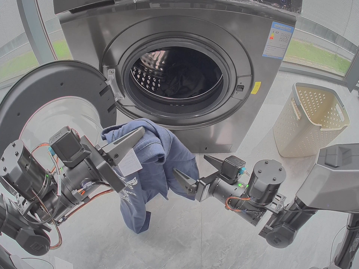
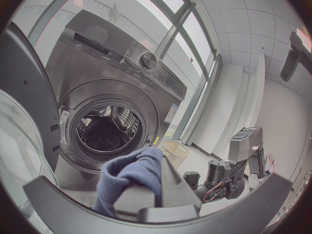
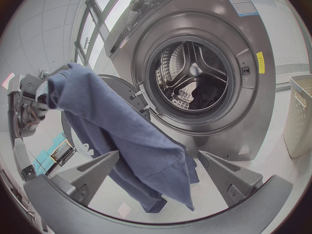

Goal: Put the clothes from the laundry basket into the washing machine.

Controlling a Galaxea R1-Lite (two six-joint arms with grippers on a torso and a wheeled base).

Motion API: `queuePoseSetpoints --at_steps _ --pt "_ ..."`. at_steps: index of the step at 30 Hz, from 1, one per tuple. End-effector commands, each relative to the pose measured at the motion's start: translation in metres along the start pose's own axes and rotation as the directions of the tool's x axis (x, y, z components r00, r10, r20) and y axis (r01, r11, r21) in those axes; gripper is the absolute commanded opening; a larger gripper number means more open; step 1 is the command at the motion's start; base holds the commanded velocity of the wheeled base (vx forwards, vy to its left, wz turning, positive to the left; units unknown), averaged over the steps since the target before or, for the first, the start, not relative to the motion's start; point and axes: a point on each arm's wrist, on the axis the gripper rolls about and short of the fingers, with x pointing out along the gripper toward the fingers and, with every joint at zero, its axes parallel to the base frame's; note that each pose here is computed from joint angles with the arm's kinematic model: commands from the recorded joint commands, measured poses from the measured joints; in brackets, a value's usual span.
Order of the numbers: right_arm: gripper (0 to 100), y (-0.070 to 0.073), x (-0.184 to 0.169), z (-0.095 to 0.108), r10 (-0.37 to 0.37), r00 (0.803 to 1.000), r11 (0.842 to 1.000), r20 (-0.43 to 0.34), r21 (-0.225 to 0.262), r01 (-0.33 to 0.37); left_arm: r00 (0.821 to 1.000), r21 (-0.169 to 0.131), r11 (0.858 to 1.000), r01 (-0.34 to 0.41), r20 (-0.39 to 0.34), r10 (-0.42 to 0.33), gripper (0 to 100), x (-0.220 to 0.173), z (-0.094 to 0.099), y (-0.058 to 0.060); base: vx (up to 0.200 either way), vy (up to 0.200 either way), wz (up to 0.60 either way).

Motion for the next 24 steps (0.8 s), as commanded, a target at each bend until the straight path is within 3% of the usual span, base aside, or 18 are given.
queuePoseSetpoints --at_steps 1,8,14,24 --pt "100 -0.015 0.026 -0.016 -0.023 1.0 1.0 0.006 -0.02 0.023 1.0 0.001 1.0 0.003 0.008 -0.003 0 -0.002 0.002 -0.001 0.0 0.0 0.0" --pt "100 -0.017 0.036 -0.012 -0.018 0.999 1.0 0.043 -0.02 0.019 1.0 0.001 1.0 0.004 0.007 -0.004 0 -0.003 0.002 -0.001 0.0 0.0 0.0" --pt "100 -0.004 0.028 -0.015 0.047 0.999 0.999 0.013 -0.02 -0.047 1.0 0.001 1.0 0.001 -0.007 -0.001 0 -0.003 -0.001 0.0 0.0 0.0 0.0" --pt "100 -0.003 0.025 -0.001 0.1 0.994 0.995 0.04 -0.022 -0.099 1.0 0.002 1.0 -0.001 -0.011 0.001 0 -0.003 -0.002 0.0 0.0 0.0 0.0"
